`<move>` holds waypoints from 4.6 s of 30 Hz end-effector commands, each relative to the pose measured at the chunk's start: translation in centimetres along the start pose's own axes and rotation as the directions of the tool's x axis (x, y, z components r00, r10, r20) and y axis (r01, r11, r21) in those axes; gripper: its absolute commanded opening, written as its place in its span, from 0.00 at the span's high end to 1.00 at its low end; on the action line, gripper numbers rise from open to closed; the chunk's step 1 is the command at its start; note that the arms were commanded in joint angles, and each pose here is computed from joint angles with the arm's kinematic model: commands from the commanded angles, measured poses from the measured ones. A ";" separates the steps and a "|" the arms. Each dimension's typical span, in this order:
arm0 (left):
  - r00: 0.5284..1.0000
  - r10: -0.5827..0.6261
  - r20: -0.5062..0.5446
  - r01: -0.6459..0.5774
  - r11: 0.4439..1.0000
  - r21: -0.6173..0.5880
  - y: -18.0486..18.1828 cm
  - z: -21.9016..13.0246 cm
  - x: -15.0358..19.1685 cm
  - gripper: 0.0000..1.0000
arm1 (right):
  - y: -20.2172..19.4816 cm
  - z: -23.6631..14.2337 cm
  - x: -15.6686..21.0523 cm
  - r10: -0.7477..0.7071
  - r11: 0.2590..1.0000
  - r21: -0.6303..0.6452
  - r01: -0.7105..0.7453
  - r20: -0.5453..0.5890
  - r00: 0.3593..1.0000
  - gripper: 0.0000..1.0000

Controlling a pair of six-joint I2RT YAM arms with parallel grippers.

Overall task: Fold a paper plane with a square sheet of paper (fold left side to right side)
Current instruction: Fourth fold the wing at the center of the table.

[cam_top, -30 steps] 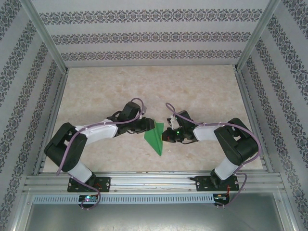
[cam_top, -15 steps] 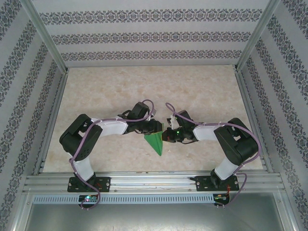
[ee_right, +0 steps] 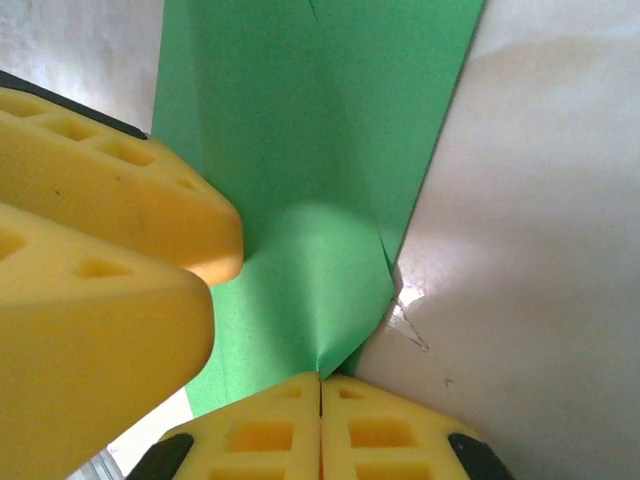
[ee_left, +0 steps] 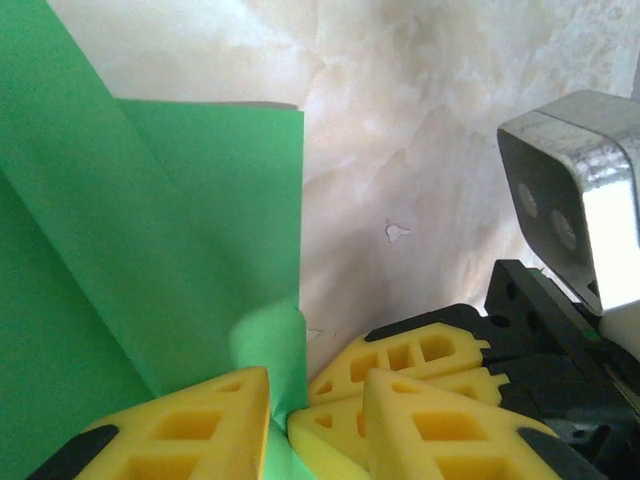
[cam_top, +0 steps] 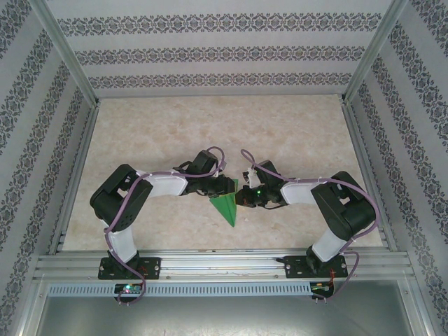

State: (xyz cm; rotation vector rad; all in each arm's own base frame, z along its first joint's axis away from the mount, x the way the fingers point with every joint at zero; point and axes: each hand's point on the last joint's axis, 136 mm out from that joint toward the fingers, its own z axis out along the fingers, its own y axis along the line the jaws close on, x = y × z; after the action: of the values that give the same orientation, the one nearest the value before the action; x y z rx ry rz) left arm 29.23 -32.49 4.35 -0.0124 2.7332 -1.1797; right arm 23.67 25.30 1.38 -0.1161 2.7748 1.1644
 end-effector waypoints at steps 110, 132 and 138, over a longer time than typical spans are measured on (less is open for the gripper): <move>0.997 -0.079 0.007 0.080 0.990 -0.116 5.8 0.9 1.6 0.69 | 3.8 0.4 7.0 0.065 0.993 -0.087 -0.075 -0.111 0.992 1.00; 0.997 -0.083 0.008 0.083 0.989 -0.121 5.9 0.9 1.6 0.69 | 2.3 0.9 7.8 0.107 0.993 -0.042 -0.113 -0.128 0.986 1.00; 0.997 -0.083 0.007 0.083 0.989 -0.123 6.0 1.0 1.7 0.69 | 2.2 1.0 8.0 0.107 0.993 -0.041 -0.113 -0.134 0.985 1.00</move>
State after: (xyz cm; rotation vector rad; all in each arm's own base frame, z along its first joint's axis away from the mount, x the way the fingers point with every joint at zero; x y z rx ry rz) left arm 28.99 -31.23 2.67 -0.0561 2.7283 -1.1540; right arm 16.43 27.83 2.15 -0.0597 2.8595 1.3287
